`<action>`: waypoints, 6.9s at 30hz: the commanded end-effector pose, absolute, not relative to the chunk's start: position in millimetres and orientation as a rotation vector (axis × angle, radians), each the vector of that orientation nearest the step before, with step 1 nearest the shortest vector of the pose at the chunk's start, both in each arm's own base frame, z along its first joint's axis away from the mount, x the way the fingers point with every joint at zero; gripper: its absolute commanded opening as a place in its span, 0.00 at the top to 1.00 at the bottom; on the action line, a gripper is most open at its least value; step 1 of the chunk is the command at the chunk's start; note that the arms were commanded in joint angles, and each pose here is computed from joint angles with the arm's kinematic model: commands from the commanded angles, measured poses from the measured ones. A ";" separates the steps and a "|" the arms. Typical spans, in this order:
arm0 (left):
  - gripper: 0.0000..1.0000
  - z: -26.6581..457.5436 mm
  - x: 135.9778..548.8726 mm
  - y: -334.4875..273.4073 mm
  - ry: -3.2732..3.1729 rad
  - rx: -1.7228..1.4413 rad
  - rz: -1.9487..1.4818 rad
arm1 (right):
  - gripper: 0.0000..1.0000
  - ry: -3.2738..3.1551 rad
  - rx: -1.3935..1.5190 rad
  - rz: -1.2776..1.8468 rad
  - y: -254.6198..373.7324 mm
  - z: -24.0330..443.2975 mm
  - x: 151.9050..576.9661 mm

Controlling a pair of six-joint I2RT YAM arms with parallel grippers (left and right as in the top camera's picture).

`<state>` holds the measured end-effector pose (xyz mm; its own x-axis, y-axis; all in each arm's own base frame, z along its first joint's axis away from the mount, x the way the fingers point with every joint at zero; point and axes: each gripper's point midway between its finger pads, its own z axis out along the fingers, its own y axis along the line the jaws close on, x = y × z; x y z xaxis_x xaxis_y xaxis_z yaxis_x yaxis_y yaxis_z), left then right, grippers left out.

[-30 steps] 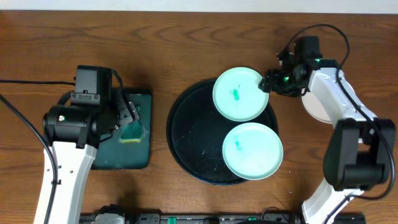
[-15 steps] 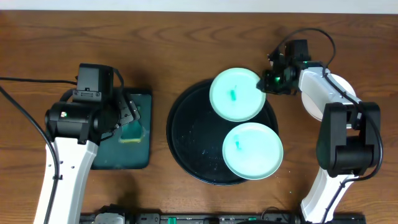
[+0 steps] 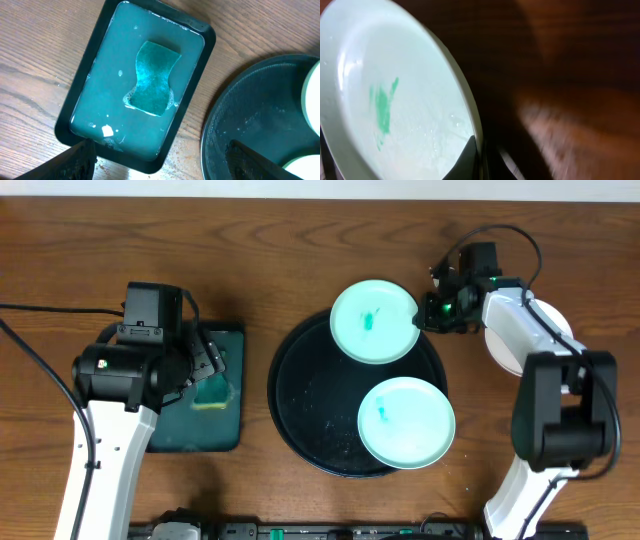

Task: Clean dirty plates on tray and stack at the side
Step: 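Move the right gripper to the upper green plate and drag it, then grasp the green sponge in the basin with the left gripper, then lift the sponge and carry it with the left gripper to the green plate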

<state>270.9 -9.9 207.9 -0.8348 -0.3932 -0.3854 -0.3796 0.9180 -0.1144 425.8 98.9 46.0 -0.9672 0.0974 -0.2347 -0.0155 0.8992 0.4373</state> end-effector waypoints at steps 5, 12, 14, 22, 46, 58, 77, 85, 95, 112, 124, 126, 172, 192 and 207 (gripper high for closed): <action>0.17 205.9 270.3 -8.7 2.678 -0.563 -0.035 | 0.99 2.824 -0.167 0.650 150.1 70.9 399.5; 0.17 204.2 270.9 -8.5 2.690 -0.533 -0.024 | 0.99 2.944 -0.187 0.526 177.3 25.5 384.4; 0.18 200.9 272.2 -8.7 2.703 -0.534 -0.019 | 0.99 2.973 -0.156 0.525 178.5 12.5 383.2; 0.27 161.9 289.1 -10.4 2.828 -0.545 0.032 | 0.99 3.005 -0.146 0.519 178.0 -1.2 380.3; 0.53 22.4 305.3 -4.7 3.165 -0.477 0.174 | 0.99 3.035 -0.140 0.511 175.9 -2.1 373.7; 0.61 10.9 307.1 4.5 3.108 -0.536 0.127 | 0.99 3.042 -0.150 0.508 175.2 -2.4 371.8; 0.50 50.0 318.1 -0.8 2.970 -0.477 0.024 | 0.99 3.043 -0.150 0.508 175.2 -2.4 371.5; 0.50 21.7 313.0 9.8 2.994 -0.532 0.036 | 0.99 3.046 -0.149 0.507 174.9 -2.5 370.9; 0.64 20.3 317.6 3.5 2.989 -0.524 -0.038 | 0.99 3.050 -0.149 0.506 174.6 -2.6 370.0; 0.93 8.0 316.1 -0.1 3.022 -0.530 -0.063 | 0.99 3.067 -0.146 0.502 173.4 -3.1 366.4; 0.93 150.5 325.3 0.0 2.595 -0.438 -0.142 | 0.99 3.068 -0.145 0.502 173.3 -3.2 366.1; 0.93 174.9 322.1 2.4 2.515 -0.404 -0.130 | 0.99 3.068 -0.145 0.502 173.3 -3.2 366.1; 0.93 80.0 299.2 -1.1 2.880 -0.661 -0.107 | 0.99 3.055 -0.158 0.504 174.1 -2.8 368.6; 0.93 114.6 315.1 -80.7 2.862 -0.493 -0.608 | 0.99 3.054 -0.165 0.504 174.2 -2.8 368.6; 0.93 104.5 350.3 -207.0 2.783 -0.246 -0.732 | 0.99 3.053 -0.176 0.503 174.1 -2.8 368.6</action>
